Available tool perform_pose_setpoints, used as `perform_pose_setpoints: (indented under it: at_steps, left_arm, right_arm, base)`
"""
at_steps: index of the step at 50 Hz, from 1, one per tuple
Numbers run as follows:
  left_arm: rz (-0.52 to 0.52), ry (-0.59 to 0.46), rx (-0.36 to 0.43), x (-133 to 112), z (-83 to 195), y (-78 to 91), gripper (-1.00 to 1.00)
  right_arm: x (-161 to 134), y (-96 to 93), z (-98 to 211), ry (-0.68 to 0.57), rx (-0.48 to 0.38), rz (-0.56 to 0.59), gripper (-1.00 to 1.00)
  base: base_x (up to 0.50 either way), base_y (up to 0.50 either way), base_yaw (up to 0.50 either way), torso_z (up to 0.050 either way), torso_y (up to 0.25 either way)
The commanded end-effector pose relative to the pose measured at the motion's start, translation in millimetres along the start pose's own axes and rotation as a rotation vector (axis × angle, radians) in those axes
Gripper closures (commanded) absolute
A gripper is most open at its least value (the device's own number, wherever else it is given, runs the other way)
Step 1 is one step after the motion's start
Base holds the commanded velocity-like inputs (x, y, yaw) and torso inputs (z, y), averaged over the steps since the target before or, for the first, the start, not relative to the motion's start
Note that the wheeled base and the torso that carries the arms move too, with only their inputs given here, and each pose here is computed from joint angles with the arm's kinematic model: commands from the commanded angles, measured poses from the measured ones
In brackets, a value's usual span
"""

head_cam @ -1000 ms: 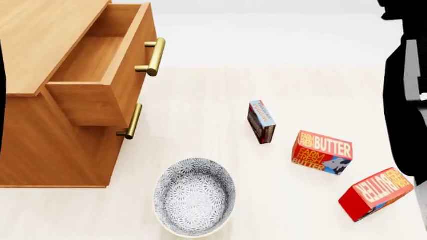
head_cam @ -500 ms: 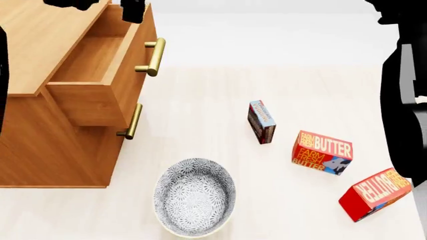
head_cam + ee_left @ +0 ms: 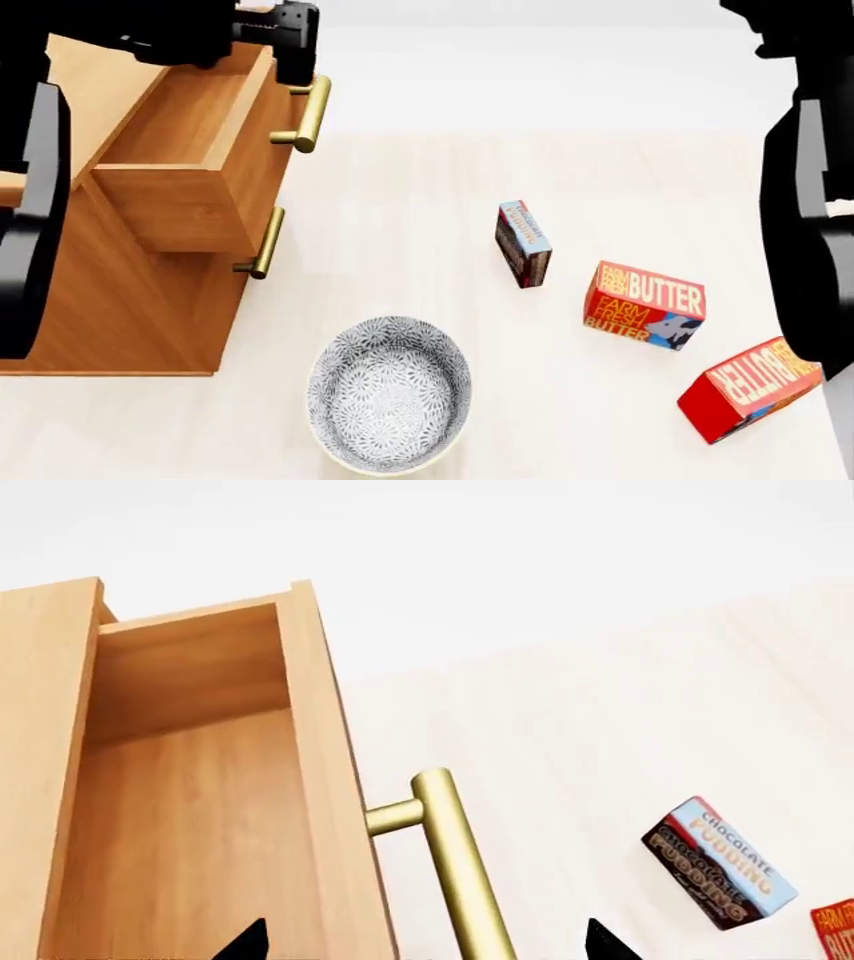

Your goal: Put the chocolate pudding in the top drawer of the cabinet and close it.

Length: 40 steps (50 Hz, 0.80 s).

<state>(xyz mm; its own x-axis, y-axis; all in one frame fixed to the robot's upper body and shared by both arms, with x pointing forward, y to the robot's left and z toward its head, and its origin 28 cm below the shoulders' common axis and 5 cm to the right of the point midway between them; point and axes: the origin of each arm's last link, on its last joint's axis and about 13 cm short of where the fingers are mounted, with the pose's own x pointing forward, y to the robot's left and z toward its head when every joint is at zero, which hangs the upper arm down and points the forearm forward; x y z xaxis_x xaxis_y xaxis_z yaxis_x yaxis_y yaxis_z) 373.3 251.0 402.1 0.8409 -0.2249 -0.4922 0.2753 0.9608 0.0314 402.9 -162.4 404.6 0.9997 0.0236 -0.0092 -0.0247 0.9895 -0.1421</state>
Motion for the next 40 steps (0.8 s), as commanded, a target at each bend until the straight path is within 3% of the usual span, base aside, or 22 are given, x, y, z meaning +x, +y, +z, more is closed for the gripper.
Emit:
perform_pose_setpoints:
  at_steps: [1, 40]
  left_arm:
    - [-0.006, 0.018, -0.022, 11.3, -8.0, 0.2, -1.0]
    - [-0.008, 0.075, -0.059, 36.8, -31.1, 3.0, -1.0]
  right_arm:
    - [0.9, 0.7, -2.7, 0.006, -0.003, 0.001, -1.0]
    - [4.5, 1.0, -8.1, 0.026, -0.013, 0.003, -1.0]
  base:
    - [0.0, 0.0, 0.0, 0.0, 0.0]
    - [0.0, 0.0, 0.0, 0.0, 0.0]
